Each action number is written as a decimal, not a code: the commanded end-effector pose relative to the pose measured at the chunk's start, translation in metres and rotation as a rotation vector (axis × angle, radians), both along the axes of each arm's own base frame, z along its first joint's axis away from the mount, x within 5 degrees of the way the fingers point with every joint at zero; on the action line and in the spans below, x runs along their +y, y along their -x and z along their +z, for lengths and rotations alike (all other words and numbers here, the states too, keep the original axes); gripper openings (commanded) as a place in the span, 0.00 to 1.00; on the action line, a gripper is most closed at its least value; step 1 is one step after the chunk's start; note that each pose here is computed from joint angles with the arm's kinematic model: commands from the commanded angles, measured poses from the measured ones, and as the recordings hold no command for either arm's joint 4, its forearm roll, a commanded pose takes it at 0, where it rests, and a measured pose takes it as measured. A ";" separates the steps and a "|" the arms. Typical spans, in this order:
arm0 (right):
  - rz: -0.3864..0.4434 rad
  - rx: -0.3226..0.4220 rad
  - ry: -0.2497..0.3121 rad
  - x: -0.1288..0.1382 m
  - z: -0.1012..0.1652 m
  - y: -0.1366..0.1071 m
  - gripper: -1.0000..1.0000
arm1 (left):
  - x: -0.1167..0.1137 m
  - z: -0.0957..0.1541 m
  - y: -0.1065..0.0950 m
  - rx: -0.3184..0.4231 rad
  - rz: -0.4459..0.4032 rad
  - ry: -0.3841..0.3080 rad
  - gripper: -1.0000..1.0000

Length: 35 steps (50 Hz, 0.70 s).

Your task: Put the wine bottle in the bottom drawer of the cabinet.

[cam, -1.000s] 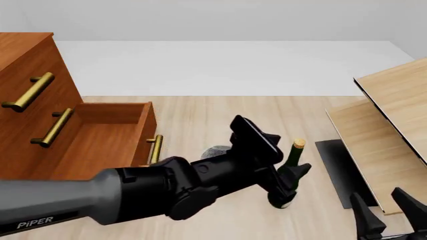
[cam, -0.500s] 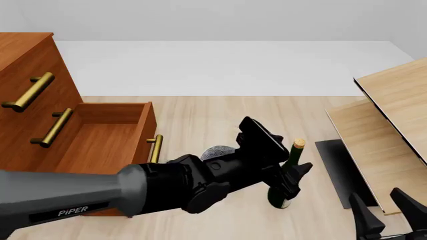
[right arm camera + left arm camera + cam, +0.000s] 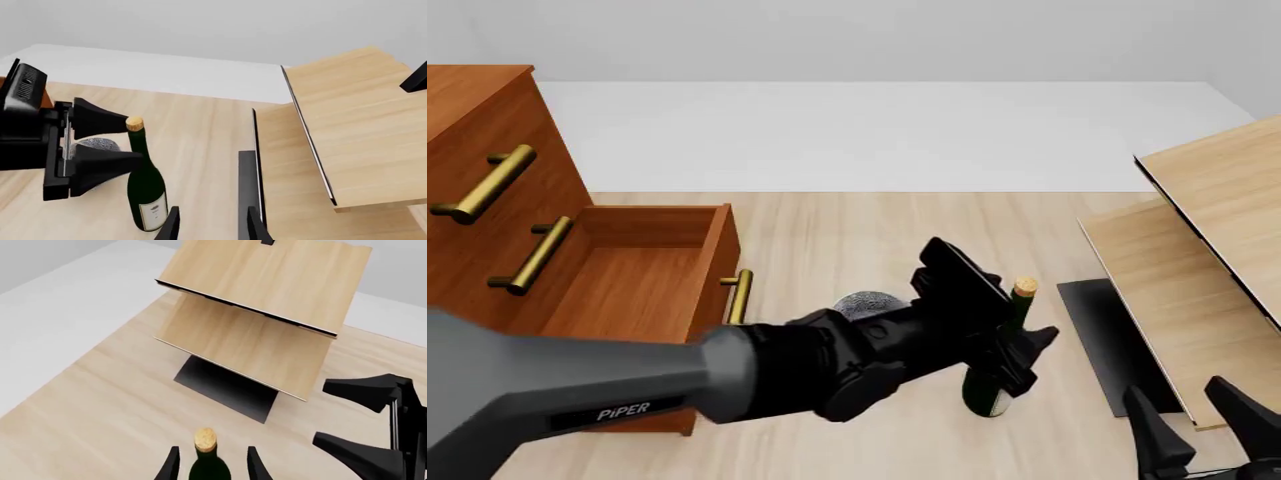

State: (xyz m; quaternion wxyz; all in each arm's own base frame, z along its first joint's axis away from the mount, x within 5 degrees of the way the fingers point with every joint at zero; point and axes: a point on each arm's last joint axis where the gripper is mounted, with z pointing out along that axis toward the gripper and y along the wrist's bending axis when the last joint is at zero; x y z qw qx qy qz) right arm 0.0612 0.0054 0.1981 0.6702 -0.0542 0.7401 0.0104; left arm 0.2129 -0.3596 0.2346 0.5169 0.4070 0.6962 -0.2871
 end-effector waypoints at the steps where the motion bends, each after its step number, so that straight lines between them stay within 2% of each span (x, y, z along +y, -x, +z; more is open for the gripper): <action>1: 0.001 0.004 0.000 0.000 0.000 0.000 1.00 | -0.006 -0.007 -0.003 0.002 0.000 -0.002 1.00; 29: -0.001 0.009 0.007 0.000 -0.001 -0.001 1.00 | -0.008 -0.027 -0.009 0.012 0.007 -0.025 1.00; 30: -0.001 0.009 0.008 0.000 -0.001 -0.001 1.00 | -0.008 -0.027 -0.009 0.014 0.009 -0.024 0.00; 35: 0.000 0.009 0.008 0.000 -0.001 -0.001 1.00 | -0.006 -0.025 -0.009 0.022 0.015 -0.016 0.00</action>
